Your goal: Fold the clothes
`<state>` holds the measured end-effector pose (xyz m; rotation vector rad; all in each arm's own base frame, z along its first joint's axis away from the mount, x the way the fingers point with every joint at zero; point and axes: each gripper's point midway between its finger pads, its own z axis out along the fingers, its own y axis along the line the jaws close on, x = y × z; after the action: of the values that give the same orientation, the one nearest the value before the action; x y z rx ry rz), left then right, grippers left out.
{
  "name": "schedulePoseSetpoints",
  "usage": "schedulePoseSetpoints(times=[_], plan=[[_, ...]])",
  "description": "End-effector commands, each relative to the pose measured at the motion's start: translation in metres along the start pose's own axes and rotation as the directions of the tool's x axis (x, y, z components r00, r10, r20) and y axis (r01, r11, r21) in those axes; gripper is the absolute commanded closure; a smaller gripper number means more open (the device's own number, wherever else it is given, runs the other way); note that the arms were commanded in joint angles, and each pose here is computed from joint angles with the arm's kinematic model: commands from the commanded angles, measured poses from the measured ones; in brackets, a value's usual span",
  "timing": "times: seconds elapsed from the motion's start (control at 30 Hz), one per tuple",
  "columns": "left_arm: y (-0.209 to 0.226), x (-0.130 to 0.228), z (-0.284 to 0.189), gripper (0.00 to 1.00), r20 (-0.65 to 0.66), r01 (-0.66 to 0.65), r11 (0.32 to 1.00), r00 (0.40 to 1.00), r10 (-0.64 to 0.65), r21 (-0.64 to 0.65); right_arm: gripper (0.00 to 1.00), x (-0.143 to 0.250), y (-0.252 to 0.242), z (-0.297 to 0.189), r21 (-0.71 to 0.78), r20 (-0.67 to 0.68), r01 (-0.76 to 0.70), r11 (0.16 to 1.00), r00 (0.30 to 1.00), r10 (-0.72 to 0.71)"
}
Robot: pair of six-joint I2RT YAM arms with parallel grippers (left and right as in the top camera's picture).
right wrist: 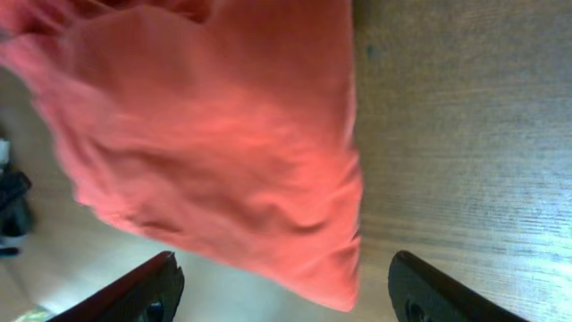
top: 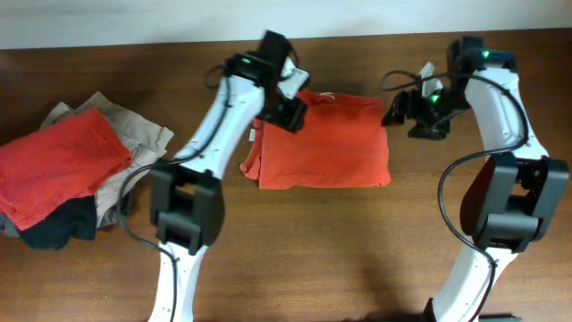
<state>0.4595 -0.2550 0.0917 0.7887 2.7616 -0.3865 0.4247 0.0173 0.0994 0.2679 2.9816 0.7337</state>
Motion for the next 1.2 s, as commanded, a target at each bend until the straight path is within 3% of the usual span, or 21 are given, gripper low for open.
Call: schedulePoseSetpoints(times=[0.0, 0.13, 0.17, 0.27, 0.37, 0.43, 0.47, 0.57, 0.67, 0.8, 0.9, 1.17], plan=[[-0.002, 0.007, 0.028, 0.34, -0.046, -0.022, 1.000, 0.999, 0.022, 0.013, 0.21, 0.015, -0.018, 0.030, 0.023, -0.056, 0.033, 0.999, 0.998, -0.032], [0.004, 0.015, 0.053, 0.34, -0.086, -0.011, 1.000, 0.996, 0.011, 0.007, 0.26, 0.035, -0.032, 0.062, 0.009, -0.095, 0.017, 1.000, 0.995, -0.016], [0.005, 0.016, 0.057, 0.35, -0.091, -0.009, 1.000, 0.996, 0.010, 0.007, 0.33, 0.040, -0.033, 0.068, 0.002, -0.102, 0.016, 1.000, 0.995, -0.016], [0.007, 0.017, 0.066, 0.34, -0.095, -0.010, 1.000, 0.995, 0.010, 0.004, 0.70, 0.056, -0.044, 0.089, 0.017, -0.124, -0.013, 1.000, 0.992, 0.015], [0.008, 0.016, 0.069, 0.34, -0.092, -0.010, 1.000, 0.996, 0.010, 0.003, 0.84, 0.072, -0.071, 0.100, 0.146, -0.134, -0.130, 0.981, 0.980, 0.150], [0.011, 0.016, 0.069, 0.34, -0.093, -0.012, 1.000, 0.996, 0.011, -0.011, 0.86, 0.080, -0.088, 0.102, 0.235, -0.132, -0.167, 0.957, 0.971, 0.202], [0.012, 0.017, 0.069, 0.34, -0.094, -0.013, 1.000, 0.996, 0.011, -0.019, 0.85, 0.080, -0.088, 0.102, 0.235, -0.132, -0.163, 0.958, 0.971, 0.197], [0.015, 0.017, 0.069, 0.34, -0.095, -0.013, 0.999, 0.995, 0.010, -0.033, 0.68, 0.071, -0.069, 0.099, 0.130, -0.134, -0.071, 0.989, 0.987, 0.089], [0.015, 0.019, 0.069, 0.34, -0.104, -0.012, 0.999, 0.995, 0.009, -0.033, 0.44, 0.060, -0.038, 0.084, -0.037, -0.103, 0.037, 0.999, 0.994, -0.041], [0.014, 0.022, 0.069, 0.33, -0.114, -0.010, 0.999, 0.993, 0.006, -0.032, 0.15, 0.046, -0.035, 0.062, -0.065, -0.032, 0.037, 0.997, 0.999, -0.039], [0.014, 0.022, 0.069, 0.33, -0.114, -0.011, 0.999, 0.993, 0.007, -0.031, 0.08, 0.039, -0.042, 0.058, -0.062, -0.005, 0.030, 0.998, 1.000, -0.030], [0.013, 0.022, 0.069, 0.33, -0.115, -0.011, 0.999, 0.993, 0.007, -0.031, 0.11, 0.008, -0.041, 0.066, -0.091, 0.108, 0.106, 0.990, 0.990, -0.096]])
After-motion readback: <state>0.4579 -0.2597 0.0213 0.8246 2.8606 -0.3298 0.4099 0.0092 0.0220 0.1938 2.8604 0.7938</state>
